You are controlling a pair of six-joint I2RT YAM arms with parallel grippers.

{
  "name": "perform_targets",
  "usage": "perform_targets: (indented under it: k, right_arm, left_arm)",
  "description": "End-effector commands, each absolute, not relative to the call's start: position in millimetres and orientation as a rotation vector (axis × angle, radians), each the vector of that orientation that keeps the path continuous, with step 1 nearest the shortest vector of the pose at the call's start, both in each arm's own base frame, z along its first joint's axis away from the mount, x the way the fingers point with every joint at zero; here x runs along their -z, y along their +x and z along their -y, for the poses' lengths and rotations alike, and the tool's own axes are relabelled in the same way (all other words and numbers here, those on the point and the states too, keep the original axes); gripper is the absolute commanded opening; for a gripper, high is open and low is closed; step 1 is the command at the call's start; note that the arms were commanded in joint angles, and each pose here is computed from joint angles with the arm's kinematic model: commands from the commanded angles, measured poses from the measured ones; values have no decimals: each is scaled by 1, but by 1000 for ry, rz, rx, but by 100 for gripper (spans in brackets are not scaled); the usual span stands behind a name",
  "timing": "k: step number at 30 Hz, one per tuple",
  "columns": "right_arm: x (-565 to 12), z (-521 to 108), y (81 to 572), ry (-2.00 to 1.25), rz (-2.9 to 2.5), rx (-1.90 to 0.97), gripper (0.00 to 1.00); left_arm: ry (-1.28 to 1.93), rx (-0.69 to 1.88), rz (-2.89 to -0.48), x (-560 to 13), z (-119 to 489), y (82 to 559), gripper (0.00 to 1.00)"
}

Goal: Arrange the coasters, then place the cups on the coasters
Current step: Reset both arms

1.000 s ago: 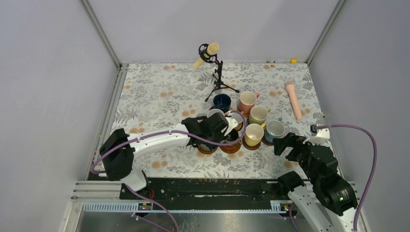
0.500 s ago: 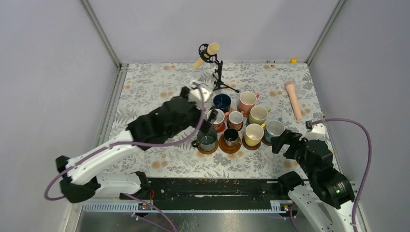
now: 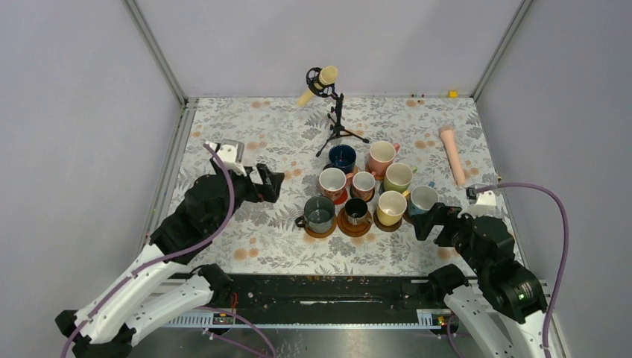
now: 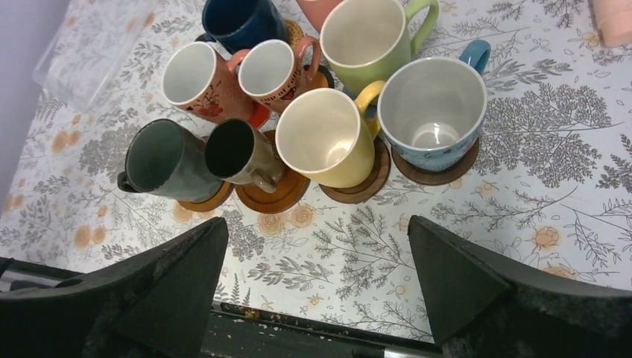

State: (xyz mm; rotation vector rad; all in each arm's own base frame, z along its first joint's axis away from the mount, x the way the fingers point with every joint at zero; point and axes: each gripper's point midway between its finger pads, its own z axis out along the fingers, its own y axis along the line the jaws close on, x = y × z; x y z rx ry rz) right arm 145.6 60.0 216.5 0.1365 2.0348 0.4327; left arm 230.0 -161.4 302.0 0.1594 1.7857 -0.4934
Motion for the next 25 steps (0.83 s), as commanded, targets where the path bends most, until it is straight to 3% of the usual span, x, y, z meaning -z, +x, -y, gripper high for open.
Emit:
perform_targets:
  k: [1,7,25]
  right_arm:
    - [-236,-59,145,118,-1927,-462,99]
    - [-247,-50,139,149,-1821,-468,99]
    - [-250,-51,139,155,-1810,-481,99]
  left_arm:
    - [145,651,-1813,-282,170,221,99]
    - [243,709,-1845,-262,172,198,99]
    - [268,702,-1836,-263,169,194,99]
